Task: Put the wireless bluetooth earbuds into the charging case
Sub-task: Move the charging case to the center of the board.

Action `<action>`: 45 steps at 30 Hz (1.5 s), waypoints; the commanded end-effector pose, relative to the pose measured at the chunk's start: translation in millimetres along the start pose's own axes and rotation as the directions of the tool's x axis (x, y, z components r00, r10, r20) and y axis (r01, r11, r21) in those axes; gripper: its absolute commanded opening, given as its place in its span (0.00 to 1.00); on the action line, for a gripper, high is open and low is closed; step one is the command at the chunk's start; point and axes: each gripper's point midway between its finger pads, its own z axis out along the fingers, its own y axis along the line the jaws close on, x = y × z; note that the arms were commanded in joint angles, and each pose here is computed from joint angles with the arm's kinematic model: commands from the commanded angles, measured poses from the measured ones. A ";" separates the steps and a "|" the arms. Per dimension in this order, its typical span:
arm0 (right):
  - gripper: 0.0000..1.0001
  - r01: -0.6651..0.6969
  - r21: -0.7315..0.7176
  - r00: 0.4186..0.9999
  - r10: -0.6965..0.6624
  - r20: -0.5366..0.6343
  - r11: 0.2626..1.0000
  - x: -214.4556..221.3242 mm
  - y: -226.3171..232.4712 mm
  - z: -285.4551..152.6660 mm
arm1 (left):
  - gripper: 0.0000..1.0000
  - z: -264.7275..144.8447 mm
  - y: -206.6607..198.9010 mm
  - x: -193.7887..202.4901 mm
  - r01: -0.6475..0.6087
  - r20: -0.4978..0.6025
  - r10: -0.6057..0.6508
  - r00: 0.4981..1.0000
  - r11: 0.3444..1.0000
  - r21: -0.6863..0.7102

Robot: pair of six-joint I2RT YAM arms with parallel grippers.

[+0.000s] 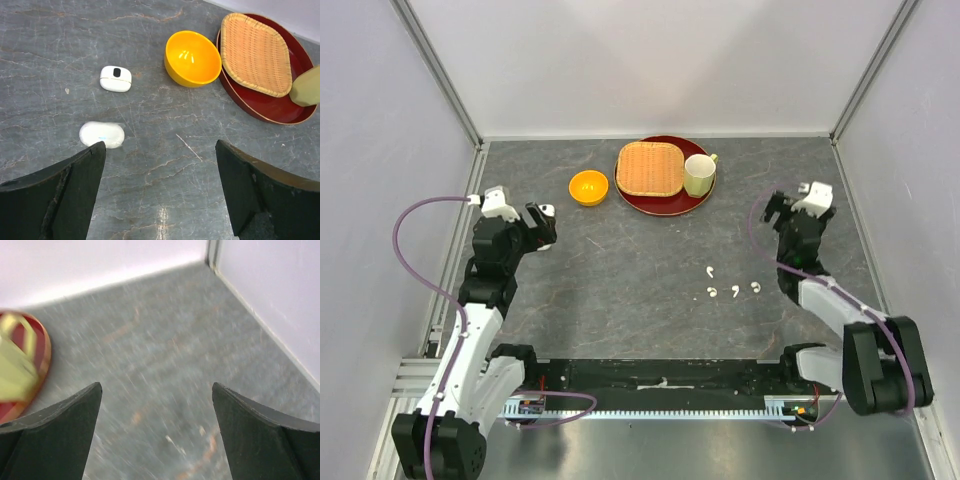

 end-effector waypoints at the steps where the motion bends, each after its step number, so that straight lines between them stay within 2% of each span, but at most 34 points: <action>1: 0.98 -0.093 -0.058 0.995 0.090 -0.051 0.994 -76.2 27.3 5.4 | 0.96 -5.5 -5.0 -20.0 0.069 0.058 -0.069 0.996 0.998 0.003; 2: 0.98 -0.052 -0.141 0.997 0.042 -0.070 0.989 -83.7 41.0 2.5 | 0.96 -5.8 -6.0 -22.5 0.072 0.064 -0.073 0.995 0.997 0.006; 3: 0.98 -0.028 -0.283 0.990 -0.014 -0.142 0.959 -75.7 63.0 -8.7 | 0.96 -7.3 -8.1 -26.1 0.075 0.072 -0.076 0.994 0.997 0.014; 5: 0.98 -0.137 -0.375 0.983 0.079 -0.166 0.917 -87.4 83.9 -21.9 | 0.96 -11.9 -8.3 -20.4 0.108 0.031 -0.108 0.994 0.994 0.003; 6: 0.98 -0.178 -0.504 0.979 0.100 -0.176 0.845 -92.1 107.2 -36.3 | 0.96 -14.2 -5.0 -15.8 0.142 0.011 -0.141 0.990 0.990 -0.024; 7: 0.98 -0.228 -0.554 0.970 0.135 -0.204 0.801 -88.4 116.7 -47.1 | 0.97 -20.3 8.0 -4.2 0.217 -0.022 -0.221 0.975 0.969 -0.121; 8: 0.98 -0.254 -0.609 0.965 0.151 -0.215 0.751 -89.6 127.3 -55.9 | 1.00 -23.7 12.0 -1.3 0.237 -0.026 -0.243 0.970 0.960 -0.150; 9: 0.98 -0.261 -0.665 0.965 0.177 -0.192 0.700 -98.8 137.3 -61.8 | 1.00 -26.6 12.3 -2.9 0.234 -0.023 -0.240 0.970 0.960 -0.151; 10: 0.98 -0.276 -0.738 0.961 0.159 -0.227 0.616 -93.8 151.4 -76.3 | 1.00 -32.4 8.7 -3.4 0.205 -0.027 -0.210 0.977 0.971 -0.120; 12: 0.98 -0.282 -0.781 0.959 0.134 -0.250 0.557 -89.7 161.3 -82.7 | 1.00 -39.4 7.9 -4.1 0.212 -0.012 -0.215 0.977 0.971 -0.108; 13: 0.98 -0.271 -0.829 0.962 0.096 -0.257 0.489 -89.1 170.8 -95.6 | 1.00 -45.0 6.8 -2.3 0.213 0.000 -0.214 0.977 0.973 -0.089; 18: 0.98 -0.161 -0.863 0.967 -0.097 -0.234 0.479 -57.6 179.0 -101.9 | 1.00 -52.4 8.3 16.9 0.266 0.009 -0.266 0.964 0.962 -0.065; 21: 0.98 -0.074 -0.894 0.970 -0.176 -0.167 0.443 -53.0 190.7 -106.8 | 1.00 -58.3 12.2 24.6 0.269 -0.023 -0.272 0.962 0.958 -0.096; 22: 0.98 -0.049 -0.911 0.969 -0.200 -0.143 0.409 -51.4 204.2 -114.8 | 1.00 -63.1 13.9 11.8 0.251 0.004 -0.252 0.968 0.962 -0.110; 24: 0.98 0.000 -0.916 0.962 -0.251 -0.110 0.402 -40.1 217.6 -114.7 | 1.00 -70.9 19.1 7.3 0.223 -0.003 -0.226 0.974 0.964 -0.146; 25: 0.98 0.044 -0.935 0.960 -0.276 -0.058 0.351 -40.6 234.2 -126.2 | 1.00 -76.5 19.7 -6.7 0.195 0.026 -0.194 0.981 0.969 -0.152; 27: 0.98 0.060 -0.937 0.948 -0.315 -0.054 0.343 -26.2 250.1 -125.0 | 1.00 -80.4 22.6 -10.8 0.156 0.026 -0.154 0.988 0.974 -0.165; 30: 0.98 0.061 -0.962 0.935 -0.353 -0.038 0.266 -14.1 279.7 -136.9 | 1.00 -80.5 27.8 -4.0 0.117 -0.006 -0.120 0.993 0.975 -0.188; 32: 0.98 0.097 -0.974 0.932 -0.362 0.017 0.203 -15.4 301.7 -151.5 | 1.00 -77.8 34.9 5.3 0.119 -0.028 -0.129 0.991 0.967 -0.226; 37: 0.98 0.164 -0.976 0.926 -0.364 0.103 0.142 0.0 338.8 -169.0 | 1.00 -66.1 29.9 8.3 0.114 -0.081 -0.134 0.988 0.970 -0.216; 41: 0.98 0.167 -0.973 0.933 -0.344 0.103 0.161 -8.8 351.9 -169.0 | 1.00 -46.4 29.2 25.8 0.095 -0.198 -0.143 0.970 0.968 -0.232; 45: 0.98 0.200 -0.953 0.957 -0.253 0.141 0.226 -43.4 340.1 -170.4 | 1.00 -33.0 34.8 27.3 0.155 -0.208 -0.224 0.952 0.940 -0.302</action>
